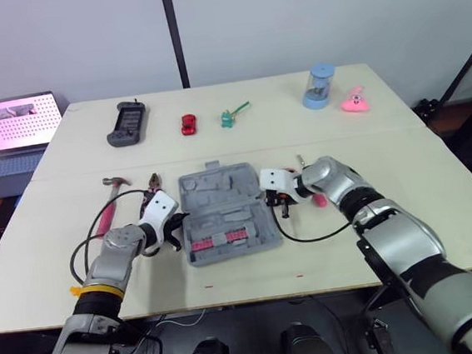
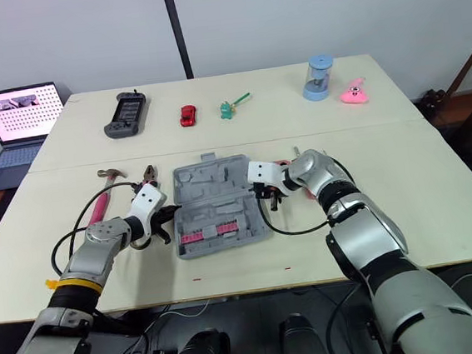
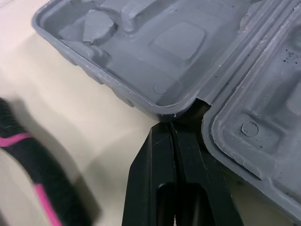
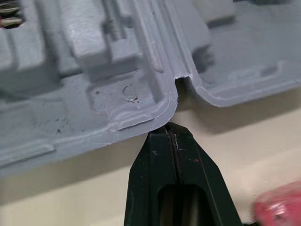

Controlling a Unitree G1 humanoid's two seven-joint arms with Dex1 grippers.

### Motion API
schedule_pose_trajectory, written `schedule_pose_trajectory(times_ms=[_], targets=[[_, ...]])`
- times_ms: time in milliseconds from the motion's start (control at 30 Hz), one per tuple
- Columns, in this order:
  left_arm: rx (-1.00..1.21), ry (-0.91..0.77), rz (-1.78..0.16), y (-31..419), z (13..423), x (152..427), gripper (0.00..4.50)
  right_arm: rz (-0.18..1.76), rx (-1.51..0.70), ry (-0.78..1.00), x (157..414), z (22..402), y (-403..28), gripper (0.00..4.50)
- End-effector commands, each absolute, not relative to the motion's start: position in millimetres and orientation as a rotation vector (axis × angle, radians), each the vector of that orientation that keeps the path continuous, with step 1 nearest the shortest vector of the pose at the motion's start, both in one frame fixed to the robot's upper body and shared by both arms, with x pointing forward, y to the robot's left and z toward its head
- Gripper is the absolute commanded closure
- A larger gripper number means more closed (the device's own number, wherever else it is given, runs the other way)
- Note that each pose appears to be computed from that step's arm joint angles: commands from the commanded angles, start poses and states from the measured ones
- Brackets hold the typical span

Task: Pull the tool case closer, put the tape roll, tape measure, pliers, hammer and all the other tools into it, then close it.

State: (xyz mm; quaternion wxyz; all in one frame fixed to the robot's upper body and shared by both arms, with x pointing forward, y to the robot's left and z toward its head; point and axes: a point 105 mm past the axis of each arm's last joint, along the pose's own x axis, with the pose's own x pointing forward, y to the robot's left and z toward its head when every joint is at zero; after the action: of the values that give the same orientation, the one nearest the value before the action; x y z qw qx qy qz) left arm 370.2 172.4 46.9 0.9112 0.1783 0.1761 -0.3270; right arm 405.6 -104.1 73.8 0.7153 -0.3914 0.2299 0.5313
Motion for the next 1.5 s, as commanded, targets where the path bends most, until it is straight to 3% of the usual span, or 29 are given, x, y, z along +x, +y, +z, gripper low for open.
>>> schedule_pose_trajectory(times_ms=[33, 233, 533, 833, 1067, 1500], targets=[[0.417, 0.35, -0.696, 168, 52, 371, 4.5, 1.169, -0.881, 0.441, 412, 92, -98, 4.48], [0.418, 0.358, -0.645, 187, 59, 379, 4.5, 1.07, -0.908, 0.416, 425, 106, -105, 4.48], [0.367, 0.302, -0.73, 156, 65, 387, 4.5, 1.139, -0.887, 0.4, 418, 100, -82, 4.48], [0.371, 0.313, -0.861, 139, 59, 373, 4.5, 1.172, -0.872, 0.427, 411, 91, -89, 4.48], [0.444, 0.318, -0.883, 135, 50, 364, 4.5, 1.319, -0.796, 0.543, 387, 79, -99, 4.48], [0.397, 0.389, -1.021, 113, 37, 335, 4.5, 1.335, -0.734, 0.62, 358, 70, -121, 4.48]])
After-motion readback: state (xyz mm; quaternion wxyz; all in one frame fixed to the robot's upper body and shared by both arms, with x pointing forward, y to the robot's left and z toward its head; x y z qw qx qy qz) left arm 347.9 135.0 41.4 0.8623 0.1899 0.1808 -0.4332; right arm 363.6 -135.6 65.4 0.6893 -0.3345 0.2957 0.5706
